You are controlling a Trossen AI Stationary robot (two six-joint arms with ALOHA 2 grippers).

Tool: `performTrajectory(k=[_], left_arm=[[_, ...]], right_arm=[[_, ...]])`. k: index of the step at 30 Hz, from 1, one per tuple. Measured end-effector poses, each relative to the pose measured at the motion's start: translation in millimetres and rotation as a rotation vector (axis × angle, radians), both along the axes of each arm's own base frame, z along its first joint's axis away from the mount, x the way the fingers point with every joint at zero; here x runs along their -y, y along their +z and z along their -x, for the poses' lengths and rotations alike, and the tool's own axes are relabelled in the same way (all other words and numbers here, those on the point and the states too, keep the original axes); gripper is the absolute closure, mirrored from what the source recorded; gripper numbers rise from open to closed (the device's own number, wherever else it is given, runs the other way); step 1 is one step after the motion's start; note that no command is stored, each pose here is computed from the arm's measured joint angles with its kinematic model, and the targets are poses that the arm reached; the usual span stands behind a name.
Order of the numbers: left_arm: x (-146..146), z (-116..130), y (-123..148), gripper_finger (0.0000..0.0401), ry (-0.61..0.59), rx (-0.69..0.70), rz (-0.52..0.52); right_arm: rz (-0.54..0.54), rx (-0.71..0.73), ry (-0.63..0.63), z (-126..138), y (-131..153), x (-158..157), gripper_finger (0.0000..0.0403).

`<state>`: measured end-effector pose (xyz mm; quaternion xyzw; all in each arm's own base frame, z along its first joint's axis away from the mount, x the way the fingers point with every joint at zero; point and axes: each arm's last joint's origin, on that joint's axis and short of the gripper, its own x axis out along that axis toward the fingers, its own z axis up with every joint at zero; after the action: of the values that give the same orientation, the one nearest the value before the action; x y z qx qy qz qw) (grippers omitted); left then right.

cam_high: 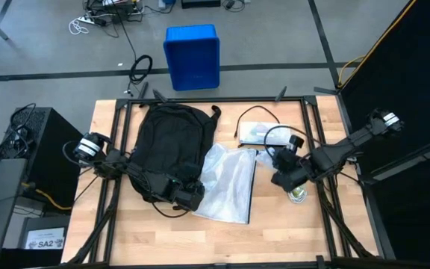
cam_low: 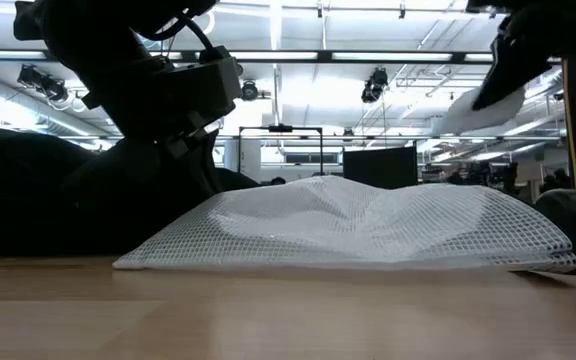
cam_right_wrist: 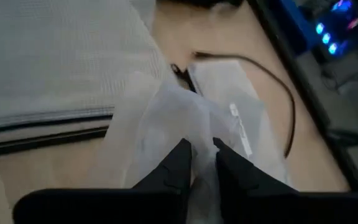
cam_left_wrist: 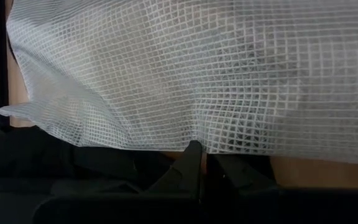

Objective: Unpack backpack
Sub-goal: Remove the earphones pack from the zip bag, then put the mini fan into the zip bag

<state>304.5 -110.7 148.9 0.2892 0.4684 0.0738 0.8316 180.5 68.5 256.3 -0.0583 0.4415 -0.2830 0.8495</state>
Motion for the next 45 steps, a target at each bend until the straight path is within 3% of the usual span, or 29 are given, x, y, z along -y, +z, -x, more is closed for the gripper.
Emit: performTrajectory(k=[5,14,20,24,30,38,45], left_arm=[[0.3,0.0,-0.1,0.0401,0.0,-0.001,0.011],[0.6,-1.0,0.3,0.0401,0.026,0.024,0.039],[7.0,-6.6,12.4,0.0385,0.05,0.078,0.043],[13.1,-9.5,23.7,0.0366,0.022,0.086,-0.017],[13.8,-11.2,25.7,0.0318,0.008,0.08,0.009],[16.2,-12.9,29.2,0.0191,0.0,0.07,0.065],[25.7,-28.6,59.0,0.0091,-0.023,0.126,0.198]], right_arm=[[-0.073,-0.097,-0.021,-0.8,-11.7,9.9,0.0307],[-0.094,-0.108,-0.041,-2.7,-12.5,15.5,0.018],[-0.101,-0.087,-0.048,-4.8,-12.1,16.1,0.0132],[-0.107,-0.065,-0.04,-7.1,-11.4,15.3,0.0128],[-0.11,-0.05,-0.038,-9.4,-11.7,14.5,0.0151],[-0.116,-0.033,-0.036,-10.9,-11.2,13.8,0.0188],[-0.12,-0.019,-0.031,-12.4,-10.8,13.3,0.0208]])
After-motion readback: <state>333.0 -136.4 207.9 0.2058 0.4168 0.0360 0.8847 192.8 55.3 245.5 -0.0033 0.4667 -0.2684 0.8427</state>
